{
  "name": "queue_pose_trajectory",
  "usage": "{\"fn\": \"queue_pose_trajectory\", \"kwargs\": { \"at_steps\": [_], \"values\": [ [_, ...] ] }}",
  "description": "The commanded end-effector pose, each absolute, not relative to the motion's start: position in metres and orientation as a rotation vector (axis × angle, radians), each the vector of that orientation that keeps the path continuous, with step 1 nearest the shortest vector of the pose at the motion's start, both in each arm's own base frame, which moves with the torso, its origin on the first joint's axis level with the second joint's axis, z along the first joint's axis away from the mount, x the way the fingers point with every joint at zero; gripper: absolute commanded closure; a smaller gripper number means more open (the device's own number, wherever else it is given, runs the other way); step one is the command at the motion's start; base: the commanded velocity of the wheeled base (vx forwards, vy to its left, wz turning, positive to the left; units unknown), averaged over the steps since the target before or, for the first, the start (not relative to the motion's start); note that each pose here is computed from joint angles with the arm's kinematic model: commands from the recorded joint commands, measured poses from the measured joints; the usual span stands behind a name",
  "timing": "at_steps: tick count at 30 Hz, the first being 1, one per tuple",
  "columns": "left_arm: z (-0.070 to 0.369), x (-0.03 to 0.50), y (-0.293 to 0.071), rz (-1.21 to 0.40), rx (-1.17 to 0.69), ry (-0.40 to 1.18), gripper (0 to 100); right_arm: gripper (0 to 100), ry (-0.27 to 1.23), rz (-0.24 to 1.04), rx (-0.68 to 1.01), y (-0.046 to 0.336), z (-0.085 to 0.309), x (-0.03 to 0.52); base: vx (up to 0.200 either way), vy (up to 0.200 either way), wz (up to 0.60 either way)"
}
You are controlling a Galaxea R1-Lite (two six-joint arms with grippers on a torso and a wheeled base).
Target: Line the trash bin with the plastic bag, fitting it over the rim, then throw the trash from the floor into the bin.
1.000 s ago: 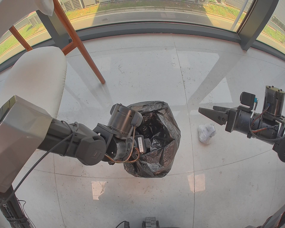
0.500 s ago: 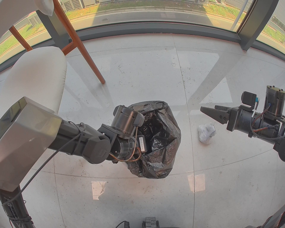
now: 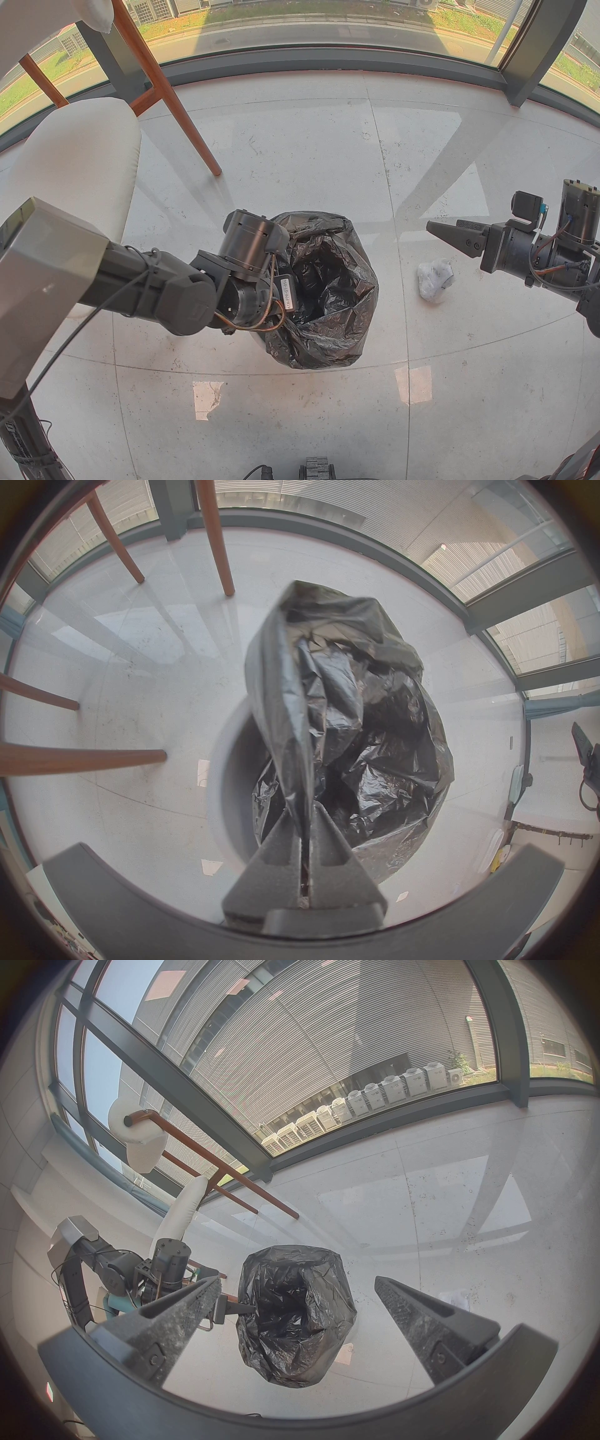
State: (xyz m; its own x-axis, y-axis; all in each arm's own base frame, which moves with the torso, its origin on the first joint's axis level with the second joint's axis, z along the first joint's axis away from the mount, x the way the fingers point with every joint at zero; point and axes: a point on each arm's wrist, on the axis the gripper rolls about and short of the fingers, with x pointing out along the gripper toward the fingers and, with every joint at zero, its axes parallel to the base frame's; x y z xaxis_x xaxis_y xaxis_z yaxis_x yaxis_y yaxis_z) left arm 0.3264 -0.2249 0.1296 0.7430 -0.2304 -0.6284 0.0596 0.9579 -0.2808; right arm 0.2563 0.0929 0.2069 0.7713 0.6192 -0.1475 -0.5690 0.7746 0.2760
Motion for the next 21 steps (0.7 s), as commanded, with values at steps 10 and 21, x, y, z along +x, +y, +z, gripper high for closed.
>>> {"fn": "queue_pose_trajectory", "kwargs": {
  "at_steps": [10,21],
  "values": [
    [0.136,0.327,-0.146,-0.014,-0.207,0.713,100,0,0.237,0.651,0.222,0.094,0.207,0.257,0.000,0.000,0.00],
    [0.130,0.324,-0.143,-0.002,-0.200,0.733,100,0,0.237,0.651,0.221,0.093,0.207,0.257,0.000,0.000,0.00]
  ]
}}
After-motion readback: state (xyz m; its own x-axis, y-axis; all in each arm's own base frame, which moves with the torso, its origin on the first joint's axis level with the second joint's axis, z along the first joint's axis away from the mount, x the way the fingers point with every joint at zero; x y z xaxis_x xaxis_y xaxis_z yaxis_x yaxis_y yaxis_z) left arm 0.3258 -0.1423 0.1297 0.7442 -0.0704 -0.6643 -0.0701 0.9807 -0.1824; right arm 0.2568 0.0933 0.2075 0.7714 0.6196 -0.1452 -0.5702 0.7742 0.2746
